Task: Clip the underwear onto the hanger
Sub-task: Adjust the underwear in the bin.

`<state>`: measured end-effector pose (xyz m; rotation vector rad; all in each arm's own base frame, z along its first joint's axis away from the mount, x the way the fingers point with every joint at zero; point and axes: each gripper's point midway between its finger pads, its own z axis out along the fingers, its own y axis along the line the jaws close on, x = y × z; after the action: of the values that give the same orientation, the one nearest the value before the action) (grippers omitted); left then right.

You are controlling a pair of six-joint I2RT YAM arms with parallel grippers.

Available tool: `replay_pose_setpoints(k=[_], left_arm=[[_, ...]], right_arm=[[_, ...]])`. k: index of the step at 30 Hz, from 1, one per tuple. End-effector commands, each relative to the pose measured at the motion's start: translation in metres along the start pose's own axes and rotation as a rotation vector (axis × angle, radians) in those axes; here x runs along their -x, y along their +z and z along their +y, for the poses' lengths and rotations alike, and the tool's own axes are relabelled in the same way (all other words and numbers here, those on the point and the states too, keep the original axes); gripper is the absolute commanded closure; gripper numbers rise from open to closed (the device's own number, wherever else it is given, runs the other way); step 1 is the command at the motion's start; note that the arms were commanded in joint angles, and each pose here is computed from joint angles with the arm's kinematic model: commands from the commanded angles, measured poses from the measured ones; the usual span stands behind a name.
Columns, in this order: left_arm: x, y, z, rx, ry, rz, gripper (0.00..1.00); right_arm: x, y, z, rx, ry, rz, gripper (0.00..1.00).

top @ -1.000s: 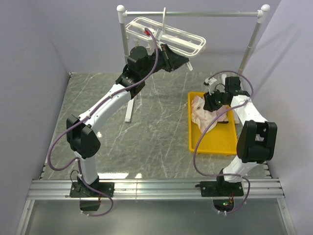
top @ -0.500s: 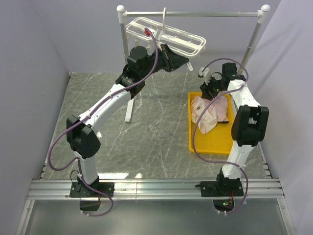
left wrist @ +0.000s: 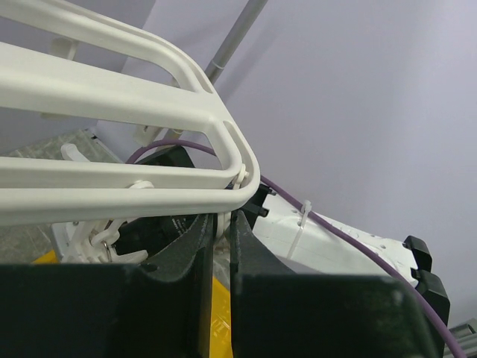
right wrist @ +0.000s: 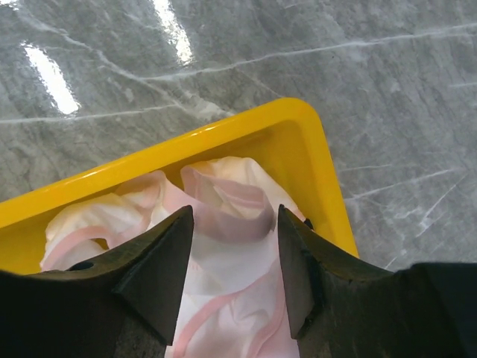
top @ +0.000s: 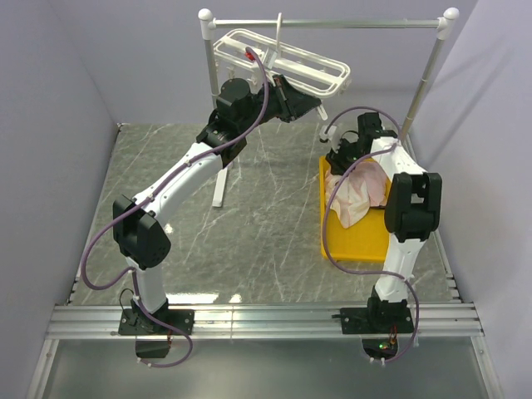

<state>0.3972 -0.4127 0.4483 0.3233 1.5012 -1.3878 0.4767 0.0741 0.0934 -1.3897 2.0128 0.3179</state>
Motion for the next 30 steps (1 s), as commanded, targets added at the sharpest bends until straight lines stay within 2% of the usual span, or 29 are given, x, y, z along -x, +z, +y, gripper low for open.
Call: replay_pose_setpoints(k=[1, 3, 4, 5, 6, 9, 11, 15, 18, 23, 30], left_arm=[[0.016, 0.0, -0.011, -0.034, 0.038, -0.036, 1.0], [0.016, 0.001, -0.011, -0.035, 0.034, -0.037, 1.0], [0.016, 0.001, -0.01, -0.035, 0.035, -0.037, 1.0], [0.015, 0.001, -0.011, -0.035, 0.033, -0.037, 1.0], [0.016, 0.002, -0.009, -0.032, 0.033, -0.04, 1.0], [0.015, 0.002, -0.009, -0.032, 0.035, -0.038, 1.0], [0.014, 0.001, -0.008, -0.032, 0.036, -0.036, 1.0], [0.016, 0.001, -0.009, -0.035, 0.036, -0.039, 1.0], [0.016, 0.002, -0.011, -0.041, 0.033, -0.041, 1.0], [0.016, 0.003, -0.01, -0.043, 0.036, -0.043, 1.0], [0.018, 0.002, -0.011, -0.044, 0.038, -0.045, 1.0]], right_arm=[[0.008, 0.001, -0.016, -0.043, -0.019, -0.009, 0.47], [0.007, 0.0, -0.012, -0.021, -0.014, -0.005, 0.56], [0.009, -0.002, -0.011, -0.017, -0.02, -0.006, 0.67], [0.009, -0.004, -0.008, -0.008, -0.018, -0.005, 0.72], [0.012, -0.011, -0.002, 0.006, -0.018, -0.006, 0.85], [0.023, -0.036, 0.007, 0.002, -0.018, -0.03, 1.0], [0.031, -0.052, 0.013, -0.007, 0.002, -0.06, 1.0], [0.054, -0.117, 0.018, -0.086, 0.022, -0.148, 1.0], [0.066, -0.146, 0.034, -0.118, 0.024, -0.167, 1.0], [0.069, -0.171, 0.057, -0.163, 0.047, -0.168, 1.0], [0.089, -0.21, 0.083, -0.225, 0.111, -0.261, 1.0]])
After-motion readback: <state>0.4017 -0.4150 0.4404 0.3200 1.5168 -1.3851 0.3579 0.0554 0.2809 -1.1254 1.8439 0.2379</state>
